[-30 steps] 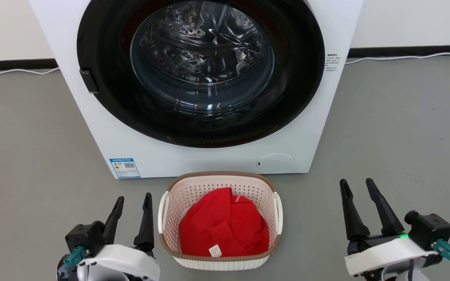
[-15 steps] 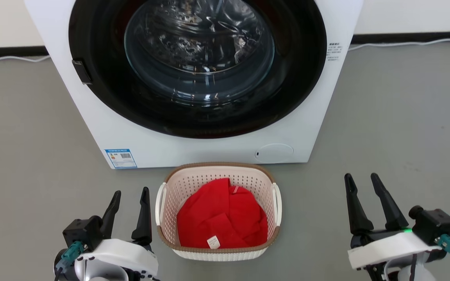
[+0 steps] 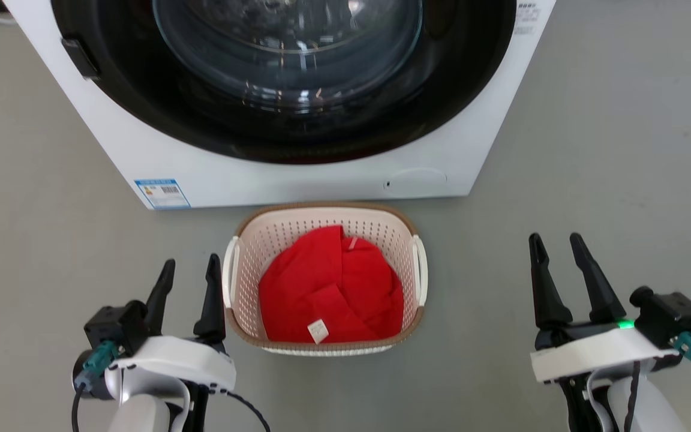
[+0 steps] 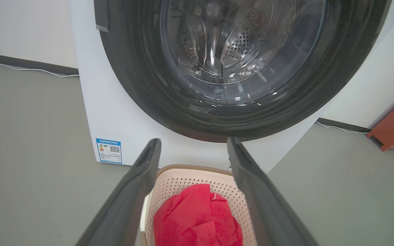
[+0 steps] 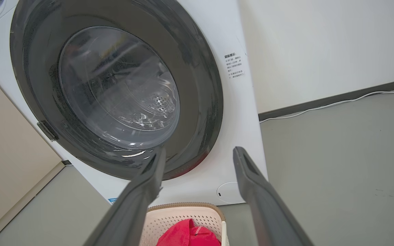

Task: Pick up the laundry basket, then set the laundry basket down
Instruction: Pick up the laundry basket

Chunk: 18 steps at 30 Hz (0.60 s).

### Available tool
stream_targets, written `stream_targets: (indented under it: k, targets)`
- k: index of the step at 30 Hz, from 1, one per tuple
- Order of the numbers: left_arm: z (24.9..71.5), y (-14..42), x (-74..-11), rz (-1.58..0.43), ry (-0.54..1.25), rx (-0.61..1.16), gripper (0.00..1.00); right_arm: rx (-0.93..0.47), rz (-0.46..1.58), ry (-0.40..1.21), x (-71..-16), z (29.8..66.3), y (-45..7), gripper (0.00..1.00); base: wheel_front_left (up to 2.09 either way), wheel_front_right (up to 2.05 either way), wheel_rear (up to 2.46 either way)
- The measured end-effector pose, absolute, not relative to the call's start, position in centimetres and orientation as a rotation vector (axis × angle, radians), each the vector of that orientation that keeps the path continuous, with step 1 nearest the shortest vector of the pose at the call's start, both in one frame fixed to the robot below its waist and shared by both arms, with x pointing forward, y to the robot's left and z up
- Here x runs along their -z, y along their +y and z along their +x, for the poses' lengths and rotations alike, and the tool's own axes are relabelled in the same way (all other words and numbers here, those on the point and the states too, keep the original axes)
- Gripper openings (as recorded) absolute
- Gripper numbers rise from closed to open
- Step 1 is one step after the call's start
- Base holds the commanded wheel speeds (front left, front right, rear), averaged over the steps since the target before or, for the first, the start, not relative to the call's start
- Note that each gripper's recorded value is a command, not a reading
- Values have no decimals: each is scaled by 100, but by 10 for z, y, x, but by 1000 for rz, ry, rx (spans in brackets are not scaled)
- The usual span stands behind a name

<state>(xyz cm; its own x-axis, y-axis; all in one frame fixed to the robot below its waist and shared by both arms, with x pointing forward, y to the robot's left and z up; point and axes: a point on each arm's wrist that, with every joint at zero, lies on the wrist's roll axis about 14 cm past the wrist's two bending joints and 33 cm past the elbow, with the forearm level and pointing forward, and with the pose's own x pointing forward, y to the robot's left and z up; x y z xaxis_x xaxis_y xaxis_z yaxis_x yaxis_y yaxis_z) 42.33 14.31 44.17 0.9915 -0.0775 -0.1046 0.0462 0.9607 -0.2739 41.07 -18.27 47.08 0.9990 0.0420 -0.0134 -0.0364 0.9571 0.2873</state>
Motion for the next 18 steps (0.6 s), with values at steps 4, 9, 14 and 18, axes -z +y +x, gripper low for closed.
stream_targets:
  k: [4,9,14,18]
  targets:
    - [435,143,-433,-271,128,61,100,-38,291,34,-463,422,-182,100,0,0,0]
    - [448,143,-418,-269,156,58,100,-37,294,55,-452,436,-181,100,0,0,0]
    - [463,143,-404,-269,174,57,100,-32,294,81,-438,449,-182,100,0,0,0]
    - [475,143,-391,-247,191,61,100,-29,294,102,-426,460,-182,100,0,0,0]
